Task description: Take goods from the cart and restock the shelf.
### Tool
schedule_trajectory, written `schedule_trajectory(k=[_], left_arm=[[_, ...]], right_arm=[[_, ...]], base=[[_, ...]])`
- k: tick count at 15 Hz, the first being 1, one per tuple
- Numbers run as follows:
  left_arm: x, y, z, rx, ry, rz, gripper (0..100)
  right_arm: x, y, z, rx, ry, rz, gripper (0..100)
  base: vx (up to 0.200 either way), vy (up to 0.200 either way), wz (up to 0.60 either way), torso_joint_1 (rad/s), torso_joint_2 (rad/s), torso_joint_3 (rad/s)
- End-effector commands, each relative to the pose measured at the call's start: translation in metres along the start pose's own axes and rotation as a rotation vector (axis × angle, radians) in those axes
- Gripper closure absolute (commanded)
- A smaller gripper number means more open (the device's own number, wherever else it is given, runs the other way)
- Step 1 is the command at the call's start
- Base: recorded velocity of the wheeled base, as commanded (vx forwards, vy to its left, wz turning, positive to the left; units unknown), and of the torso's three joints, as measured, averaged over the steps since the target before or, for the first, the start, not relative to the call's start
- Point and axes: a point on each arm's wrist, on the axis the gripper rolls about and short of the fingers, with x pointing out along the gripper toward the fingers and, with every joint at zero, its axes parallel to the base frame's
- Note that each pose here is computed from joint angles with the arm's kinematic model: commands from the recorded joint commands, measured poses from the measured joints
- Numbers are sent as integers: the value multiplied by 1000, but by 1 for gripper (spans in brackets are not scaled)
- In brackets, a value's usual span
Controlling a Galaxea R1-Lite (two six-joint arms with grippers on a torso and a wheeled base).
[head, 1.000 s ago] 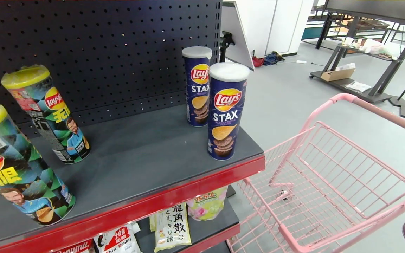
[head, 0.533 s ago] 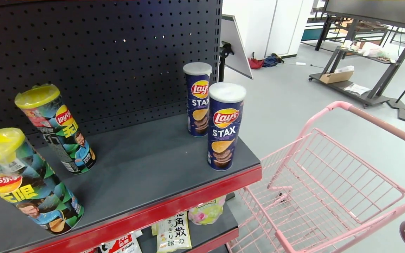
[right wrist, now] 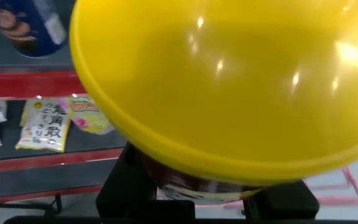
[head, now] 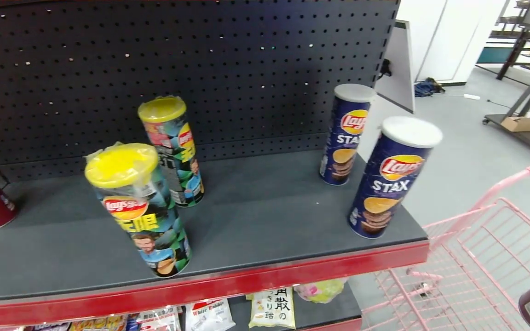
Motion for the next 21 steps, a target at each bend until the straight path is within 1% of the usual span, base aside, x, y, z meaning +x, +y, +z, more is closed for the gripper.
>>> schedule_trajectory(k=[1,2,3,4,5,6,9,12,15,17,21], left_arm=[[1,0,-1,1,7,8,0],[1,0,-2,1,11,19,0],[3,0,-2,16,31,49,0],[2,1,-3,42,35,81,0],[1,1,-3,86,33,87,0],[1,1,-3,103,32,86,0],[1,1,-3,105,34,85,0],[-1,1,-7,107,29,91,0],[-2,1,-8,128,21,92,0],[-2,0,-9,129,26,92,0],[-3,1,-8,127,19,94,0]], right_arm=[[0,1,-4,0,6,1,100],[-2,1,-7,0,3,-1,100],[-6,1,-11,8,-12,-3,100],[-8,1,-14,12,-19,-15,100],[-12,1,-19,21,-31,-33,100],[-16,1,-22,24,-47,-41,100],[-20,1,-26,37,-64,-48,100],[-23,2,-32,67,-72,-51,100],[-26,3,-39,70,-80,-51,100],[-26,3,-39,87,-83,-41,100],[-28,3,-40,94,-92,-44,100]], base=[[0,0,600,-2,2,7],[0,0,600,2,2,-2],[0,0,0,0,0,0],[0,0,0,0,0,0],[0,0,0,0,0,0],[0,0,0,0,0,0],[0,0,0,0,0,0],[-200,0,0,7,4,1],[0,0,0,0,0,0],[0,200,0,10,5,7],[0,200,0,11,7,-1]])
